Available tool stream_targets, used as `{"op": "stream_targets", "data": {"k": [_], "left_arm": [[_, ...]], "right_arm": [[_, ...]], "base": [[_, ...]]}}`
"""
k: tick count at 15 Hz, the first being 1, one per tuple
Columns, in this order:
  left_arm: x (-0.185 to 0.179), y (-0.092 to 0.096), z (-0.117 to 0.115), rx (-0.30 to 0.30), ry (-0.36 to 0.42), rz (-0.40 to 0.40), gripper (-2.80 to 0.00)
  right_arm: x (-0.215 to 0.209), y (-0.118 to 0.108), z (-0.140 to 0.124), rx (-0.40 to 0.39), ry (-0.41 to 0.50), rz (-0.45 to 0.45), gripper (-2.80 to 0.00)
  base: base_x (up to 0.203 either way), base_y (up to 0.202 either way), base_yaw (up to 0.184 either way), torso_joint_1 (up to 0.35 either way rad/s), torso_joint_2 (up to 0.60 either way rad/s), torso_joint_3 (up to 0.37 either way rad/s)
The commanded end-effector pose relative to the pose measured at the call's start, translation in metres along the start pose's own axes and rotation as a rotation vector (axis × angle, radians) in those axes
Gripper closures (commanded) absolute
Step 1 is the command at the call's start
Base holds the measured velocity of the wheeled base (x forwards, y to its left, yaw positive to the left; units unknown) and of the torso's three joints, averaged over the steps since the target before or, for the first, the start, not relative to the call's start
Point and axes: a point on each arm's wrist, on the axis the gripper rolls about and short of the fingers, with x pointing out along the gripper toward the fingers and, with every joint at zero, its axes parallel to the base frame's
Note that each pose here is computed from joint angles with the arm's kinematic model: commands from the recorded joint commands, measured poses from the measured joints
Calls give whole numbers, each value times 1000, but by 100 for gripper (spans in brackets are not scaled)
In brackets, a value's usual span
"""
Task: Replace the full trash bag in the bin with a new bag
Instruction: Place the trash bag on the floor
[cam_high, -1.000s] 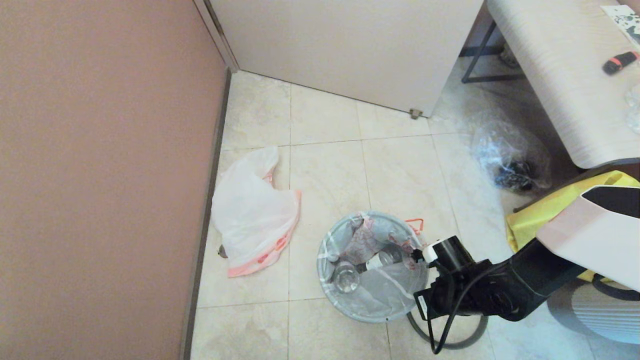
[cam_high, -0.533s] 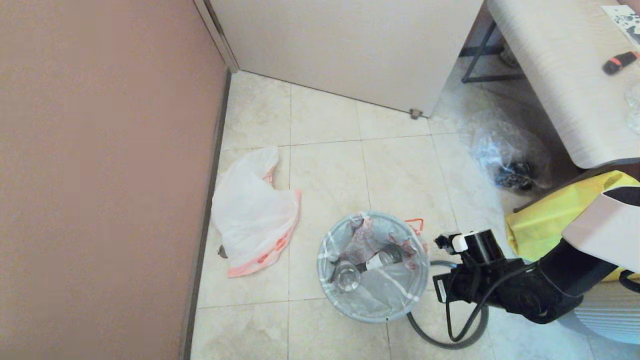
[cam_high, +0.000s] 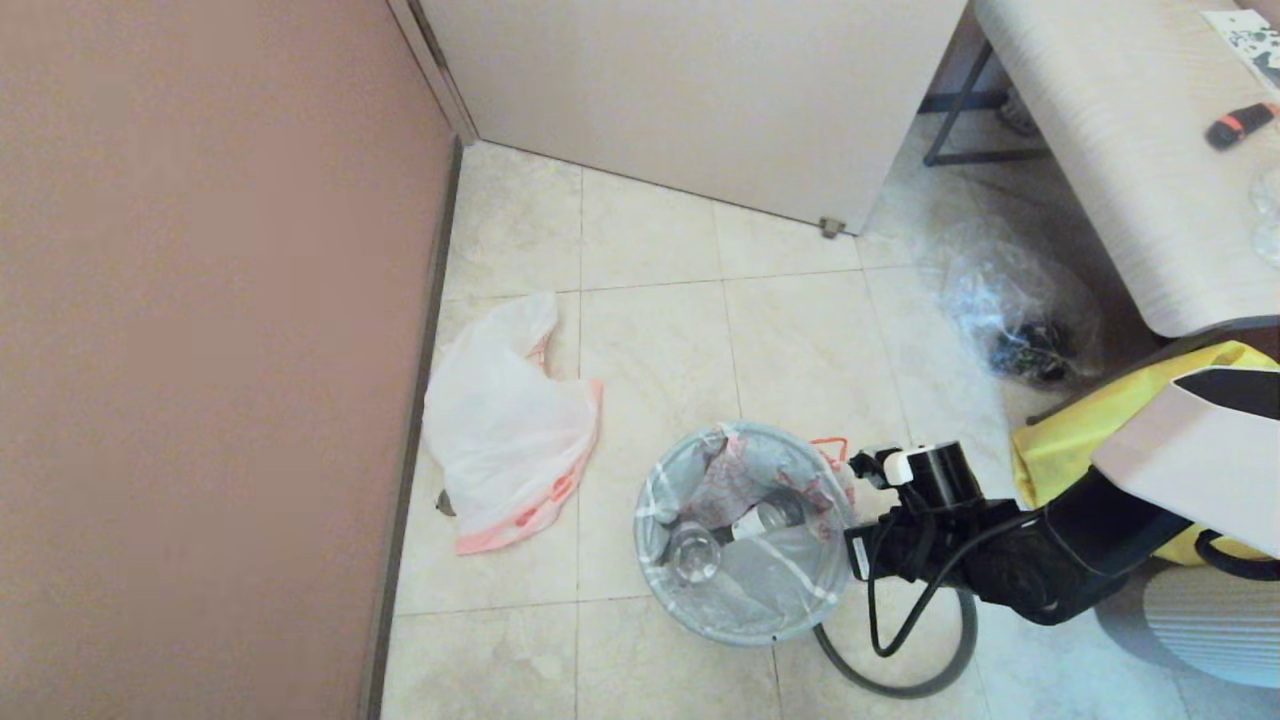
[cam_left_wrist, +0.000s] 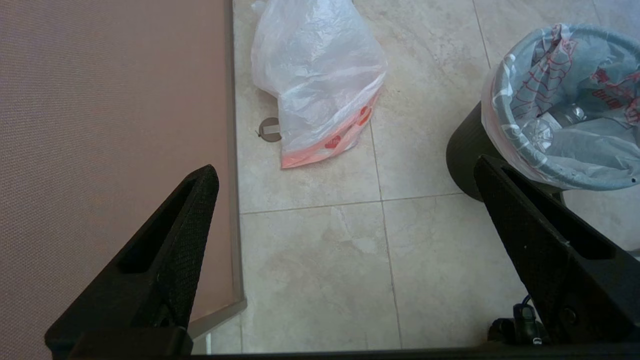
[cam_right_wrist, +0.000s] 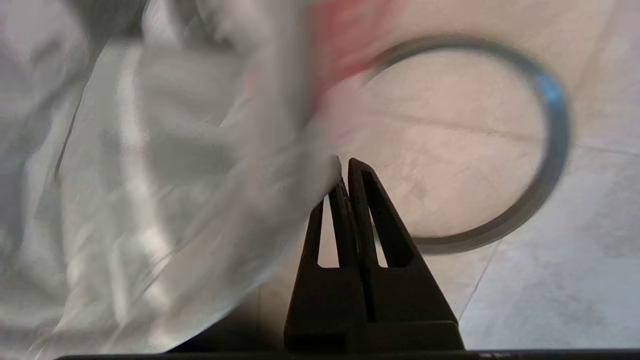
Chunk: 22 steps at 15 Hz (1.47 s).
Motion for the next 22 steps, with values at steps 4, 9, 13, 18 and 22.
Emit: {"op": "stream_targets", "data": {"k": [4,9,13,18,22], "left_arm": [[0,0,0,0,1,0,-280],[0,0,0,1,1,0,-280],[0,0,0,1,1,0,-280],[0,0,0,0,1,0,-280],[0,0,0,0,1,0,-280]], "right_arm": [[-4,42,-28,-67,73,60,0],[-3,3,-16,39,47,-20,0],[1,-52,16,70,-46,-74,0],[21,-55,40,65,-101,-65,0],[26,-54,44,66,-106,-64,-280]], "base": [[0,0,0,0,0,0],[0,0,0,0,0,0],[0,0,0,0,0,0],[0,0,0,0,0,0],[0,0,0,0,0,0]]}}
